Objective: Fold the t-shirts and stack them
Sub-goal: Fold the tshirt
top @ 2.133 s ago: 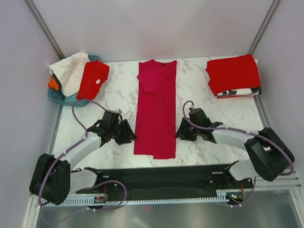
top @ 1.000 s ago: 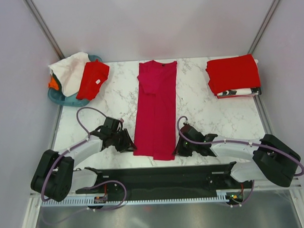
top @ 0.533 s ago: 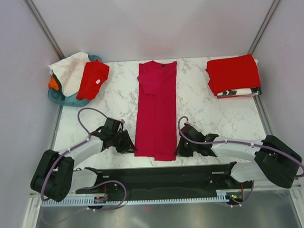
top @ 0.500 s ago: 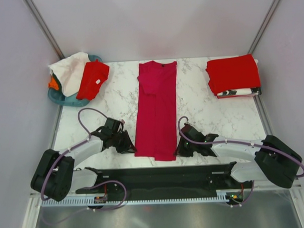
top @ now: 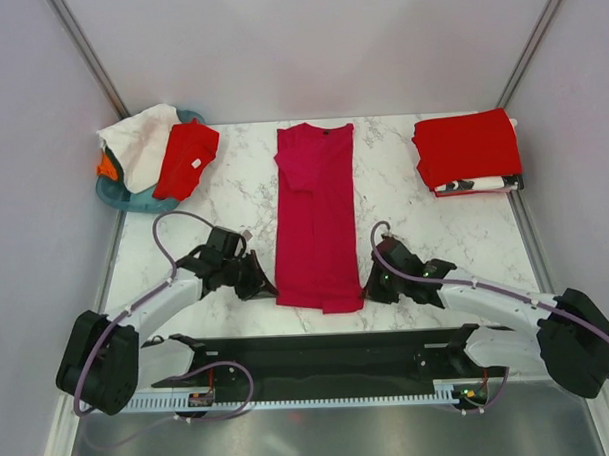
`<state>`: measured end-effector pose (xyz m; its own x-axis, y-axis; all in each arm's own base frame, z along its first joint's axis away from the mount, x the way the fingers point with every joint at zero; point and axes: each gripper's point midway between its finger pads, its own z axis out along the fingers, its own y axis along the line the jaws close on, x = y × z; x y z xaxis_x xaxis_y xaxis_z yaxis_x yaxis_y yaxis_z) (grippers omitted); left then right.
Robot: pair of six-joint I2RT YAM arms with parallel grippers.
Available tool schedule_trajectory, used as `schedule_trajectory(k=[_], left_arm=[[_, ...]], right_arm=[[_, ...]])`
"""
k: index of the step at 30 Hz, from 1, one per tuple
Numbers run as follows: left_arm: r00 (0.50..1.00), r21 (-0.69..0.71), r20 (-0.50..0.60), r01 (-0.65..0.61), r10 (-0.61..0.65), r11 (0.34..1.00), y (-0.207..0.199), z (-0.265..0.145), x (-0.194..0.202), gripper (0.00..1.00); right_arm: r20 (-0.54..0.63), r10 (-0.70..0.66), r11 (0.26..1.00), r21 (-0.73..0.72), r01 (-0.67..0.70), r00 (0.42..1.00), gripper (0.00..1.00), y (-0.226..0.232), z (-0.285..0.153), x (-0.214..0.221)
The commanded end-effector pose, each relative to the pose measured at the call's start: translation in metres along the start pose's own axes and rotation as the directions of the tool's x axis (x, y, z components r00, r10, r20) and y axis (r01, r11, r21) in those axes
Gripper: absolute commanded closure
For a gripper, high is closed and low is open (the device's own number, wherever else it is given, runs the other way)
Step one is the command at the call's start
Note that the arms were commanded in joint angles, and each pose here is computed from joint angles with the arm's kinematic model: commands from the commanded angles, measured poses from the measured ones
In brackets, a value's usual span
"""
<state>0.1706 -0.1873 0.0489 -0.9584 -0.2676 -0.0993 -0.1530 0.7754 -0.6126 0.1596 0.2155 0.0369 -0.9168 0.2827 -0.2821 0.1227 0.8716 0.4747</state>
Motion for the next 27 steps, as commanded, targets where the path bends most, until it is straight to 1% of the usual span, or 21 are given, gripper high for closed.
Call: schedule_trajectory(k=[1, 3, 4, 5, 6, 7, 8, 9, 12, 13, 14, 16, 17, 19, 20, 22, 23, 25, 27], left_arm=[[1.000, 0.087, 0.000, 0.014, -0.014, 0.996, -0.036, -0.012, -0.015, 0.98], [1.000, 0.104, 0.028, 0.003, -0.006, 0.995, -0.049, -0.015, -0.028, 0.98], [0.999, 0.108, 0.039, 0.006, -0.010, 0.994, -0.053, -0.015, -0.034, 0.98], [0.999, 0.114, 0.046, 0.007, -0.012, 0.993, -0.057, -0.014, -0.040, 0.98], [0.998, 0.129, 0.070, -0.001, -0.008, 0.992, -0.067, -0.018, -0.052, 0.98], [0.997, 0.134, 0.082, 0.001, -0.012, 0.991, -0.070, -0.019, -0.060, 0.98], [0.995, 0.145, 0.102, -0.003, -0.012, 0.989, -0.079, -0.018, -0.073, 0.98], [0.993, 0.147, 0.114, 0.000, -0.017, 0.989, -0.081, -0.018, -0.081, 0.98], [0.987, 0.166, 0.156, 0.012, -0.039, 0.986, -0.090, -0.015, -0.111, 0.98], [0.984, 0.166, 0.171, 0.030, -0.059, 0.986, -0.090, -0.016, -0.122, 0.98], [0.979, 0.176, 0.193, 0.029, -0.063, 0.984, -0.095, -0.018, -0.134, 0.98], [0.971, 0.171, 0.223, 0.053, -0.091, 0.984, -0.094, -0.011, -0.154, 0.98], [0.961, 0.170, 0.261, 0.051, -0.095, 0.984, -0.098, -0.014, -0.169, 0.98], [0.951, 0.164, 0.282, 0.083, -0.127, 0.983, -0.094, -0.006, -0.187, 0.98], [0.945, 0.165, 0.300, 0.087, -0.134, 0.983, -0.096, -0.006, -0.197, 0.98], [0.936, 0.169, 0.314, 0.108, -0.157, 0.980, -0.094, -0.002, -0.211, 0.98], [0.937, 0.160, 0.305, 0.126, -0.171, 0.979, -0.088, 0.008, -0.216, 0.98], [0.931, 0.169, 0.311, 0.142, -0.189, 0.975, -0.089, 0.011, -0.230, 0.98], [0.927, 0.168, 0.319, 0.149, -0.196, 0.975, -0.089, 0.017, -0.242, 0.98]], right_arm=[[0.093, -0.026, 0.999, -0.020, 0.028, 0.995, 1.00, 0.013, -0.020, -0.039], [0.118, -0.027, 1.000, -0.010, 0.028, 0.993, 1.00, 0.010, -0.021, -0.057], [0.141, -0.026, 0.999, -0.017, 0.028, 0.990, 1.00, 0.015, -0.024, -0.069], [0.123, -0.016, 1.000, -0.016, 0.018, 0.992, 1.00, 0.015, -0.021, -0.074], [0.129, -0.037, 0.999, -0.013, 0.039, 0.991, 1.00, 0.016, -0.021, -0.081], [0.153, -0.044, 0.999, -0.025, 0.048, 0.987, 1.00, 0.026, -0.024, -0.094], [0.144, -0.042, 0.999, -0.001, 0.043, 0.989, 1.00, 0.023, -0.018, -0.101], [0.170, -0.060, 0.998, -0.012, 0.063, 0.984, 1.00, 0.033, -0.021, -0.116], [0.160, -0.066, 0.998, 0.016, 0.064, 0.985, 1.00, 0.035, -0.007, -0.137], [0.183, -0.077, 0.997, 0.005, 0.077, 0.980, 1.00, 0.046, -0.009, -0.153], [0.169, -0.073, 0.997, 0.024, 0.070, 0.983, 1.00, 0.043, 0.002, -0.159], [0.199, -0.071, 0.997, 0.012, 0.070, 0.977, 1.00, 0.055, 0.005, -0.181], [0.188, -0.062, 0.998, 0.030, 0.057, 0.980, 1.00, 0.050, 0.016, -0.188], [0.212, -0.055, 0.999, 0.013, 0.053, 0.976, 1.00, 0.060, 0.018, -0.208], [0.200, -0.041, 0.999, 0.024, 0.037, 0.979, 1.00, 0.056, 0.028, -0.213], [0.220, -0.035, 0.999, 0.002, 0.035, 0.975, 1.00, 0.066, 0.030, -0.230], [0.204, -0.024, 1.000, 0.014, 0.021, 0.979, 1.00, 0.061, 0.040, -0.233], [0.213, -0.018, 1.000, -0.004, 0.019, 0.977, 1.00, 0.069, 0.043, -0.246], [0.203, -0.001, 1.000, -0.003, 0.002, 0.979, 1.00, 0.066, 0.053, -0.254]])
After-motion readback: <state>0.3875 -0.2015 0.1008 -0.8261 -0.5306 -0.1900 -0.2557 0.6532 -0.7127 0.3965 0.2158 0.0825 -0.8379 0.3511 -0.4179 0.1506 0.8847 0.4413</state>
